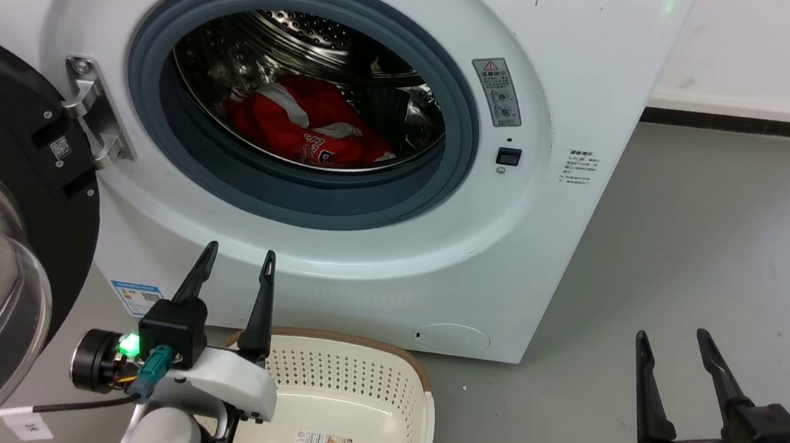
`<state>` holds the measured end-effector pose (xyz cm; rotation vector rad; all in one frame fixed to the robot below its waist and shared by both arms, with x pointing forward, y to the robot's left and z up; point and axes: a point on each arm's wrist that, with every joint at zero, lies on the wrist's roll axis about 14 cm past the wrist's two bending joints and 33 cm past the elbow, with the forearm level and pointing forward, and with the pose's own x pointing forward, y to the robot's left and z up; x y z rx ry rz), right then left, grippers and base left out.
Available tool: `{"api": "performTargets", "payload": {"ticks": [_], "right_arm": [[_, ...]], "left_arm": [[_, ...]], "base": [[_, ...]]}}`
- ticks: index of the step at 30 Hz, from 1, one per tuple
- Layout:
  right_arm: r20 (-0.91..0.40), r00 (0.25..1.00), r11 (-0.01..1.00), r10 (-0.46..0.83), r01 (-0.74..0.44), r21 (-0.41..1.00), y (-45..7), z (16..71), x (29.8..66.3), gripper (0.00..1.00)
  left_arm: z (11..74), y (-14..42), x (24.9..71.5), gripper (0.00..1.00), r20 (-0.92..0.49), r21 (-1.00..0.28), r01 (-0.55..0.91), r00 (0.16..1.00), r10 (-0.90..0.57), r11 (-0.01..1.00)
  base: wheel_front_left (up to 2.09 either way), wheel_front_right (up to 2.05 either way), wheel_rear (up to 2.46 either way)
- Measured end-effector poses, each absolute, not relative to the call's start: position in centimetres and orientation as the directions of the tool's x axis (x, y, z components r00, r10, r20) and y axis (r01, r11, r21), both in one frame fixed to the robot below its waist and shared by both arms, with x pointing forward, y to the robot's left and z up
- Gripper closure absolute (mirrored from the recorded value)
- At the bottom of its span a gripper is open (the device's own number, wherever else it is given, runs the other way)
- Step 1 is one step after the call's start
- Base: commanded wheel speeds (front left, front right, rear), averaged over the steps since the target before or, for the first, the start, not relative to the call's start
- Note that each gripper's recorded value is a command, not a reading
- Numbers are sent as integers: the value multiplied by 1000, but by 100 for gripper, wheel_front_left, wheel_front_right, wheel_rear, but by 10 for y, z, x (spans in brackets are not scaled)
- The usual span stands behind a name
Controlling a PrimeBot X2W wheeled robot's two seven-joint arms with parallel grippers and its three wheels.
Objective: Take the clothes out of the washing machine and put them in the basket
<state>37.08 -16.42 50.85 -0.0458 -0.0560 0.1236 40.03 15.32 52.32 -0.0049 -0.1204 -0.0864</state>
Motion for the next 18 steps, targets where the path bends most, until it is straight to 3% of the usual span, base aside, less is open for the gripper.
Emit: {"api": "performTargets", "payload": {"ticks": [8, 18], "right_arm": [[48, 992, 992, 119, -117, -40, -165, 506, 384, 0], [1, 997, 996, 79, -79, -33, -180, 481, 409, 0]], "left_arm": [[511, 152, 437, 0, 75, 12, 92, 993, -93, 996], [492, 152, 521, 0, 29, 52, 103, 994, -104, 993]], "base": [[0, 0, 0], [0, 0, 0]]}}
